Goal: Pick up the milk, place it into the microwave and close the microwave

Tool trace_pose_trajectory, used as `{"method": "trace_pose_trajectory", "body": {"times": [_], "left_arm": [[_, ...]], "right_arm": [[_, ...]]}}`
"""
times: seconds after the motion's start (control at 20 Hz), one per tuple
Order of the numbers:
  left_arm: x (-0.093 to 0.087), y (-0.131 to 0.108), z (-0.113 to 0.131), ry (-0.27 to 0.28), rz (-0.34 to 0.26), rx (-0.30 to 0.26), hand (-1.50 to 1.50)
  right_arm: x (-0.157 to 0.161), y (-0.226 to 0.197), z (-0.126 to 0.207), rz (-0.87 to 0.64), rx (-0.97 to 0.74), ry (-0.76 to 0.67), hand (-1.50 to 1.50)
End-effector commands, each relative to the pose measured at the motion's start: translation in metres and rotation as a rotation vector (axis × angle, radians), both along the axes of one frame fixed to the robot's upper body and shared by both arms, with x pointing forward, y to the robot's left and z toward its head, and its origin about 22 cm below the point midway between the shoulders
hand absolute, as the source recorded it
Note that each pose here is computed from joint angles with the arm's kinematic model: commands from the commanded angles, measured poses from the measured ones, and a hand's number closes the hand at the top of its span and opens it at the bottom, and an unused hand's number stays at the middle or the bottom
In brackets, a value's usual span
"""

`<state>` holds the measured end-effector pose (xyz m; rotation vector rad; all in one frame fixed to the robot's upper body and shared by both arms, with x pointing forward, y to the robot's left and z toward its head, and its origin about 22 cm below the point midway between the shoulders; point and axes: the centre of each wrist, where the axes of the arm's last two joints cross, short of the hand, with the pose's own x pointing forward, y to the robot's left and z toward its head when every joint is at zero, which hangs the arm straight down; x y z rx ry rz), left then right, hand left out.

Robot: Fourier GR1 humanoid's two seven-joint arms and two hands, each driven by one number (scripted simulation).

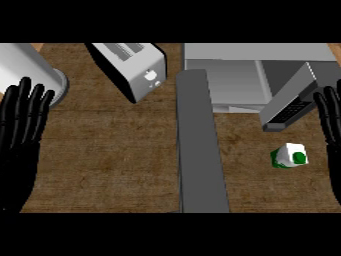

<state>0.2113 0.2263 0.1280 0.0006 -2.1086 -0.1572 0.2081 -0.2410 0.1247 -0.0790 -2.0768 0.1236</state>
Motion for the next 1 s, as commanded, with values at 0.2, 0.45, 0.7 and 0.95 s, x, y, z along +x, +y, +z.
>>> {"method": "trace_pose_trajectory", "body": {"times": [0.2, 0.45, 0.7, 0.95], "left_arm": [[-0.014, -0.022, -0.009, -0.038, 0.08, -0.013, -1.5], [-0.022, -0.015, -0.033, 0.125, 0.178, -0.215, -1.5], [-0.074, -0.01, -0.022, 0.127, 0.175, -0.231, -1.5], [-0.095, 0.004, -0.038, 0.112, 0.15, -0.208, -1.5]], "right_arm": [[-0.023, -0.08, 0.005, 0.143, 0.034, -0.01, -1.5], [-0.06, -0.098, -0.01, 0.326, 0.026, 0.028, -1.5], [-0.084, -0.109, -0.004, 0.308, 0.024, 0.06, -1.5], [-0.087, -0.136, -0.014, 0.253, 0.002, 0.053, -1.5]]}}
